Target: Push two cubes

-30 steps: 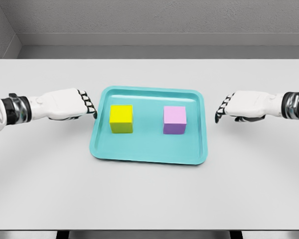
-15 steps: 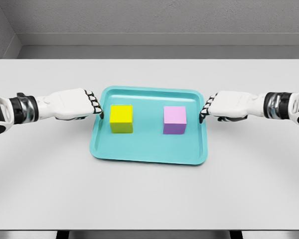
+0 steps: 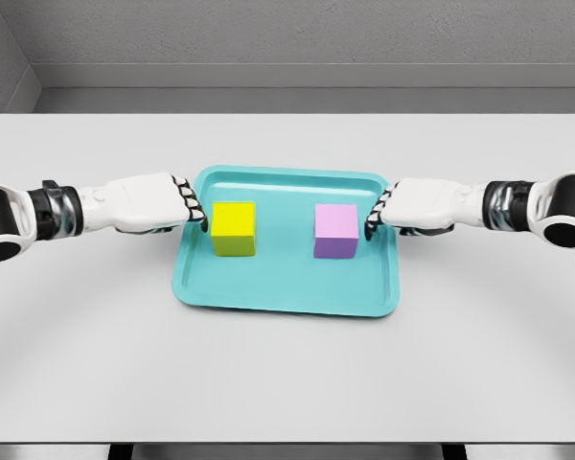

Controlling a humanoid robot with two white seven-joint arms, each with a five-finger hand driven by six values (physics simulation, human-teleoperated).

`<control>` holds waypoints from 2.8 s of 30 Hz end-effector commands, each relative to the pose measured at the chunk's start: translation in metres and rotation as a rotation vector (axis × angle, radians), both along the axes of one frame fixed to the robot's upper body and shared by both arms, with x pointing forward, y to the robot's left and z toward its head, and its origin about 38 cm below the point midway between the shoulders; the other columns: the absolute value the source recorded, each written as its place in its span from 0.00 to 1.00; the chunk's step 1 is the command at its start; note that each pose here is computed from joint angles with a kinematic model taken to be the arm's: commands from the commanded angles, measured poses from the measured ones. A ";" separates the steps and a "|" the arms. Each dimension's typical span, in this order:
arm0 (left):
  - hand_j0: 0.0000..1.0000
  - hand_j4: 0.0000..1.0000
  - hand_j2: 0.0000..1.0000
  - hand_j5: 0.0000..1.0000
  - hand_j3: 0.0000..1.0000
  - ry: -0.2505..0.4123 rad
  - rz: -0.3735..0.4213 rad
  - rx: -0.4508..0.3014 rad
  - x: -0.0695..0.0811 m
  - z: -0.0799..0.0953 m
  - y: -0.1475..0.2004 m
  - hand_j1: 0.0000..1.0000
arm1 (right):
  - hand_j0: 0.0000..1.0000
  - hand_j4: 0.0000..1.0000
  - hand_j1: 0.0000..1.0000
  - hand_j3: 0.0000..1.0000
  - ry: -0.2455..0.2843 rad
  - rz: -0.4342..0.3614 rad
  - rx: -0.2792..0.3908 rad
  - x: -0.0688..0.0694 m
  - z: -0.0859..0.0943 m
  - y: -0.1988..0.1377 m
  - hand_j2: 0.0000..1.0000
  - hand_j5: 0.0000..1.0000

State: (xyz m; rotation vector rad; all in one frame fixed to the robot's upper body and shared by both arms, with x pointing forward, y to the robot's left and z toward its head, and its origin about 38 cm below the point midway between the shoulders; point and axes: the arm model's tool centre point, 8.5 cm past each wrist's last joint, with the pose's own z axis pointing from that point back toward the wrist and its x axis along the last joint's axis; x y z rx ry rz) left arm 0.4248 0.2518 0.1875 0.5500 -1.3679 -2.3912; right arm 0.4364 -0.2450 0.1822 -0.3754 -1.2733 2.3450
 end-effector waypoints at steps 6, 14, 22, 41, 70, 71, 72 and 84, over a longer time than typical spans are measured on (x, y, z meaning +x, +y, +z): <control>0.66 0.66 0.66 0.66 0.66 0.001 -0.006 -0.012 0.000 0.000 -0.005 0.66 | 0.64 0.64 0.64 0.64 0.008 0.015 0.003 -0.001 -0.005 0.009 0.64 0.64; 0.66 0.66 0.66 0.66 0.66 0.003 -0.016 -0.018 0.000 0.000 -0.011 0.66 | 0.64 0.64 0.64 0.64 0.009 0.041 0.002 -0.001 -0.012 0.026 0.64 0.64; 0.66 0.66 0.66 0.66 0.66 0.005 -0.046 -0.036 -0.002 0.001 -0.028 0.66 | 0.64 0.64 0.64 0.64 0.005 0.010 -0.002 0.010 -0.008 0.019 0.64 0.64; 0.66 0.66 0.66 0.66 0.66 -0.002 -0.058 -0.057 0.001 0.004 -0.038 0.66 | 0.64 0.64 0.64 0.64 -0.006 0.014 0.018 0.030 -0.008 0.050 0.64 0.64; 0.69 0.69 0.69 0.69 0.69 0.009 0.044 -0.068 0.018 0.010 -0.004 0.69 | 0.64 0.64 0.64 0.64 -0.003 0.012 0.030 0.040 -0.009 0.065 0.64 0.64; 0.69 0.69 0.69 0.69 0.69 0.008 0.050 -0.060 0.018 0.011 0.001 0.69 | 0.64 0.64 0.64 0.64 -0.001 0.009 0.030 0.040 -0.009 0.065 0.64 0.64; 0.69 0.69 0.69 0.69 0.69 0.009 0.052 -0.058 0.018 0.010 0.001 0.69 | 0.64 0.64 0.64 0.64 0.004 0.002 0.027 0.041 -0.011 0.063 0.64 0.64; 0.83 0.83 0.83 0.83 0.83 0.000 0.131 -0.090 0.017 0.036 0.046 0.83 | 0.64 0.64 0.64 0.64 -0.093 0.009 -0.001 0.033 0.031 0.029 0.64 0.64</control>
